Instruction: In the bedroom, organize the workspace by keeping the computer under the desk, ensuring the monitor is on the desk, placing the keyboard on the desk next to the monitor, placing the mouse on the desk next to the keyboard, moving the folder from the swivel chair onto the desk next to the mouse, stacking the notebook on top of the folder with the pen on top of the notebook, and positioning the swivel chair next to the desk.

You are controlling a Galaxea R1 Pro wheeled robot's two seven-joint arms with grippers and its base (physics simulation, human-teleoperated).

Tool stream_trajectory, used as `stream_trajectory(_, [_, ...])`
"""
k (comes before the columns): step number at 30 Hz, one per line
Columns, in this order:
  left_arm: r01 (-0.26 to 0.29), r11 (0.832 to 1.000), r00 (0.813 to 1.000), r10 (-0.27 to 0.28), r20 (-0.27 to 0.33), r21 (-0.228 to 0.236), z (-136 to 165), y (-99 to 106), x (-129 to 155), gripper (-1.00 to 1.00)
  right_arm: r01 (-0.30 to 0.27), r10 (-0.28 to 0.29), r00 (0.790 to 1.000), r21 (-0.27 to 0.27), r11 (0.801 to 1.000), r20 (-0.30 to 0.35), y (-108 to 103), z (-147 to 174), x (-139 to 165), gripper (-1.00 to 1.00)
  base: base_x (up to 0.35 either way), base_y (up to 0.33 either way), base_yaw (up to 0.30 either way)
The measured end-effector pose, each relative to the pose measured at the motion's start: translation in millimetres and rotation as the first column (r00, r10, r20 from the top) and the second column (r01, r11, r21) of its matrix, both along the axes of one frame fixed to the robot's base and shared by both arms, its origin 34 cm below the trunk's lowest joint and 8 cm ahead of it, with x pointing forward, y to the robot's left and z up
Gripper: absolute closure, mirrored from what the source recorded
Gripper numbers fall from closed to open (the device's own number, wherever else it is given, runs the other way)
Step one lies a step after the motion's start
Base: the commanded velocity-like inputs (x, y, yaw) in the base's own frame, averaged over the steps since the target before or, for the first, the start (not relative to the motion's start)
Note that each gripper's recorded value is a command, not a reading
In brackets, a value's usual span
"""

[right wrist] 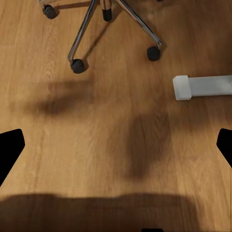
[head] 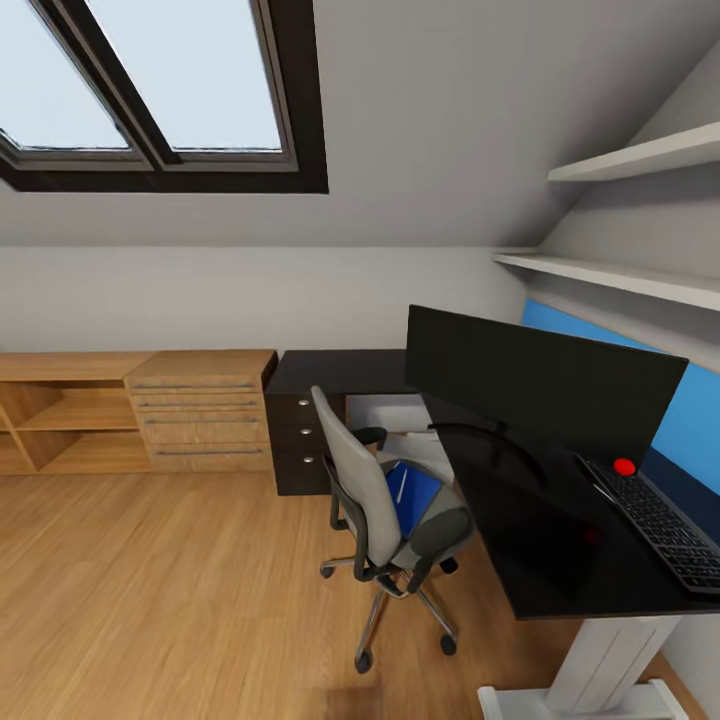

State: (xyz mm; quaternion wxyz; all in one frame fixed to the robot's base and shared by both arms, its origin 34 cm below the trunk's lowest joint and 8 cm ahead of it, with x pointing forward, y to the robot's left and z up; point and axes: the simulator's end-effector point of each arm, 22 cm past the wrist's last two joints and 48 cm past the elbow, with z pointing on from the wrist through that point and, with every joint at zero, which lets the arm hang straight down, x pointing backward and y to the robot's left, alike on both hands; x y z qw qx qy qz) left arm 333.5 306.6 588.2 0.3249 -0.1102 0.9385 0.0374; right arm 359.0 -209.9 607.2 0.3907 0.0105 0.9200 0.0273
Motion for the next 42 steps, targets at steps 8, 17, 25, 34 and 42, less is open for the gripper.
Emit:
stream_trajectory(8, [-0.074, 0.997, 0.997, 0.074, 0.002, -0.018, -11, 7, -1, -1.0, -0.005, 0.005, 1.0, -0.003, 1.0, 0.0, -1, -11, 1, -1.0, 0.0, 0.0, 0.0])
stream_trajectory(17, [-0.084, 0.996, 0.996, 0.084, 0.002, -0.021, -23, 8, 0, -1.0, -0.008, 0.008, 1.0, -0.002, 1.0, 0.0, 0, -23, 2, -1.0, 0.0, 0.0, 0.0])
stream_trajectory(25, [-0.085, 0.996, 0.996, 0.085, 0.002, -0.019, -35, 9, 1, -1.0, -0.05, 0.05, 0.999, -0.01, 0.999, 0.001, 5, -34, 2, -1.0, 0.0, 0.0, 0.0])
stream_trajectory(34, [-0.086, 0.996, 0.996, 0.086, 0.002, -0.017, -48, 10, 1, -1.0, -0.126, 0.126, 0.992, -0.027, 0.992, 0.001, 15, -48, 1, -1.0, 0.0, 0.0, 0.0])
stream_trajectory(42, [-0.085, 0.996, 0.996, 0.086, 0.003, -0.018, -60, 10, 2, -1.0, -0.132, 0.132, 0.991, -0.03, 0.991, 0.001, 15, -60, 2, -1.0, 0.0, 0.0, 0.0])
